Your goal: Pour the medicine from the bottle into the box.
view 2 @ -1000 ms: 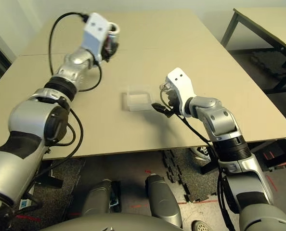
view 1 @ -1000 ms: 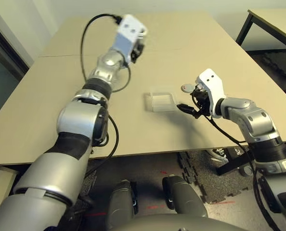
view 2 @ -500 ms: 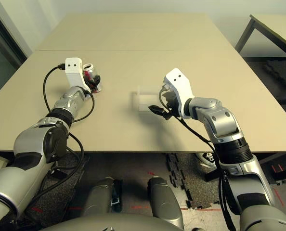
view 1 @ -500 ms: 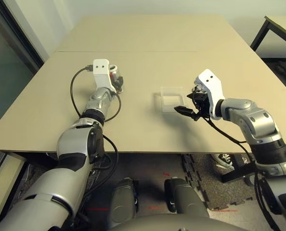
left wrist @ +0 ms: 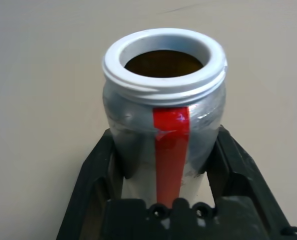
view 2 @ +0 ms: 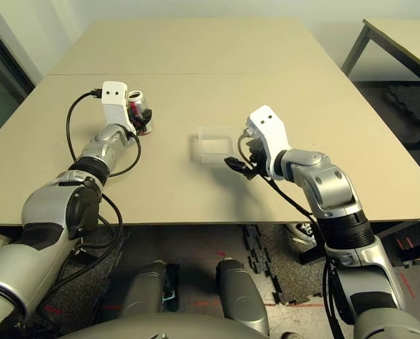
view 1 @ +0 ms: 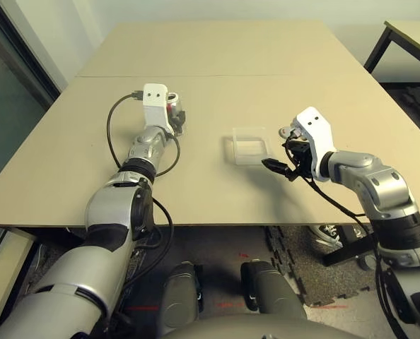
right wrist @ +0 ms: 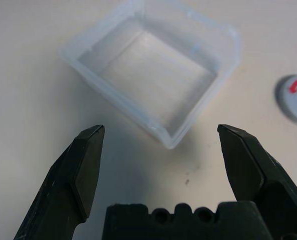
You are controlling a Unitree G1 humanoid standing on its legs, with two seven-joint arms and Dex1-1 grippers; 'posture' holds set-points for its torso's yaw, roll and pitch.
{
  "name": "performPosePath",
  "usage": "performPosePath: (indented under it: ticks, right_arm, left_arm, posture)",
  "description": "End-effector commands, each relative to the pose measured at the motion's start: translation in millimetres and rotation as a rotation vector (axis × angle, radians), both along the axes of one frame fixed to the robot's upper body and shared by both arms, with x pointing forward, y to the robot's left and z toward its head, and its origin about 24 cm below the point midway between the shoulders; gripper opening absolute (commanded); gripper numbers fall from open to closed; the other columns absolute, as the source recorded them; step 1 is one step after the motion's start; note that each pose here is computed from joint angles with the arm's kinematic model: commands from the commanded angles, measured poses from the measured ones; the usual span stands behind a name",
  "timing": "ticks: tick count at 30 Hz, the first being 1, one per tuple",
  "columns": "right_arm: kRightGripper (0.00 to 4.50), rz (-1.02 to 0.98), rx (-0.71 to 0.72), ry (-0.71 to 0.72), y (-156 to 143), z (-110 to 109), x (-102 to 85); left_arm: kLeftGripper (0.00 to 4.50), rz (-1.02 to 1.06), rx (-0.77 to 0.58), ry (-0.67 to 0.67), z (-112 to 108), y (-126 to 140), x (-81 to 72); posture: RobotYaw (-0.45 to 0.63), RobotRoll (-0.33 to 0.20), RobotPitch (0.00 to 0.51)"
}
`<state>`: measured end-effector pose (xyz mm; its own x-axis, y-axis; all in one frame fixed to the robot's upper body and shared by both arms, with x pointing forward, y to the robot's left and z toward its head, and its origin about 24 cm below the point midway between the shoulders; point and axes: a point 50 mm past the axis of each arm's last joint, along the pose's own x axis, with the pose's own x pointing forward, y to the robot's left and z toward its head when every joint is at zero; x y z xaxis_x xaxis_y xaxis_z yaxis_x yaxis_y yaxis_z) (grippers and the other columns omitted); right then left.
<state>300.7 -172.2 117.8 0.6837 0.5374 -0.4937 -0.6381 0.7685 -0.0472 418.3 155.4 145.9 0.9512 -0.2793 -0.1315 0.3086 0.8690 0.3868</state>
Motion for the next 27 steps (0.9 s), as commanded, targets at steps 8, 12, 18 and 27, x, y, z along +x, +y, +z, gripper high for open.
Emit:
performPosePath:
  ticks: [8,12,18,27]
  right_arm:
    - [4.50,0.018,0.035,0.011,13.4,-10.0,-2.0]
    - [4.50,0.001,0.050,-0.006,17.4,-10.6,1.1]
    - [4.50,-0.023,0.062,-0.032,17.7,-7.3,4.5]
    - [4.50,-0.023,0.063,-0.028,16.9,-7.9,3.3]
  left_arm:
    - [2.48,-0.760,1.587,-0.665,66.4,-112.6,-13.9]
    - [2.48,-0.881,1.870,-0.738,44.2,-121.4,-16.9]
    - [2.48,-0.881,1.917,-0.818,43.4,-138.3,-19.6]
    - [2.48,-0.828,1.655,-0.689,48.4,-139.6,-20.4]
  posture:
    - [-0.24,0.000,0.077]
    - [-0.29,0.000,0.079]
    - [-0.32,0.000,0.082]
    - [-0.31,0.000,0.083]
